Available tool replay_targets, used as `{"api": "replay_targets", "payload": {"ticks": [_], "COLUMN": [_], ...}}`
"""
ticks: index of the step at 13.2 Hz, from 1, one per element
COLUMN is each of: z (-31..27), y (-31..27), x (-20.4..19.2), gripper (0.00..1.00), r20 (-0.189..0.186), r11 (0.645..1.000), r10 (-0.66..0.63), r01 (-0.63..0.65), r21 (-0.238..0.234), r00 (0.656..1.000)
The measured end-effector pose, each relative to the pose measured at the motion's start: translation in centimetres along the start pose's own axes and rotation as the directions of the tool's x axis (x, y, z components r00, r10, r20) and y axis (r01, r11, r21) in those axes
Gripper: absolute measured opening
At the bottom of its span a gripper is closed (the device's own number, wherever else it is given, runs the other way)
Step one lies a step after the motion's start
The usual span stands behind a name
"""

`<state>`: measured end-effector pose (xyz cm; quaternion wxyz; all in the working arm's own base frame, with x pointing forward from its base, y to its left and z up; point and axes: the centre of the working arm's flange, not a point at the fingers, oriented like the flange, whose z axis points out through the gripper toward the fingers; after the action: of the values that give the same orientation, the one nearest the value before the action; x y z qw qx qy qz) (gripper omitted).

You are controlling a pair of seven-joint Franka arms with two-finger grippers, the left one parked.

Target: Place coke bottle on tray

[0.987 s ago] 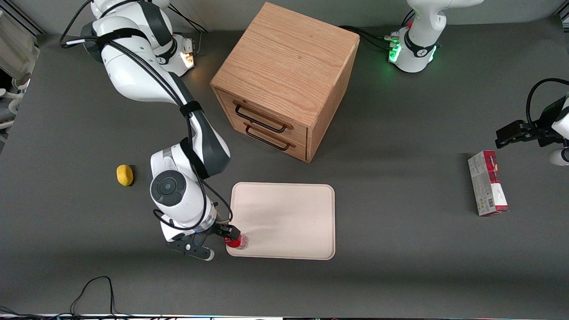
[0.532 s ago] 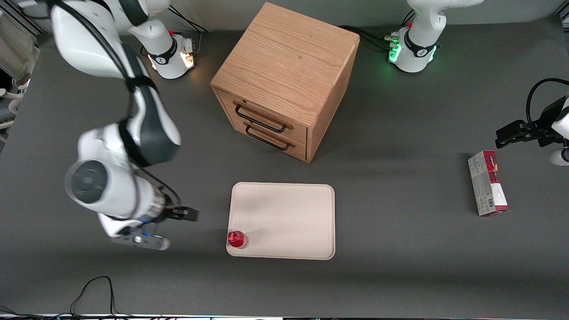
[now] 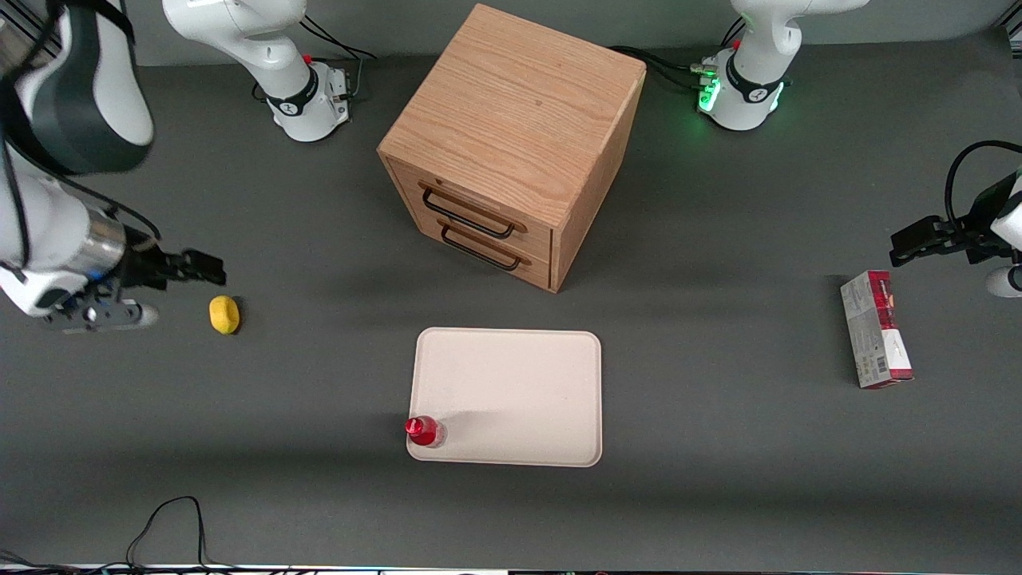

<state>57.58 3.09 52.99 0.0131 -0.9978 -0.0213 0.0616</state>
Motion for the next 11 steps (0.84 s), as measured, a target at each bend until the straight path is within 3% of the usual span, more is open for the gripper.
{"api": "replay_targets", "payload": {"ticks": [4, 11], "z": [-2.0, -4.3], "y": [0.3, -1.4], "x": [-3.7, -5.5], "gripper": [1.0, 1.0], "r20": [-0.021, -0.026], "r11": [0.999, 0.997], "r10": [-0.037, -0.082], "r01": [0.038, 0.082], "r21": [0.014, 0.009], "r00": [0.999, 0.996]}}
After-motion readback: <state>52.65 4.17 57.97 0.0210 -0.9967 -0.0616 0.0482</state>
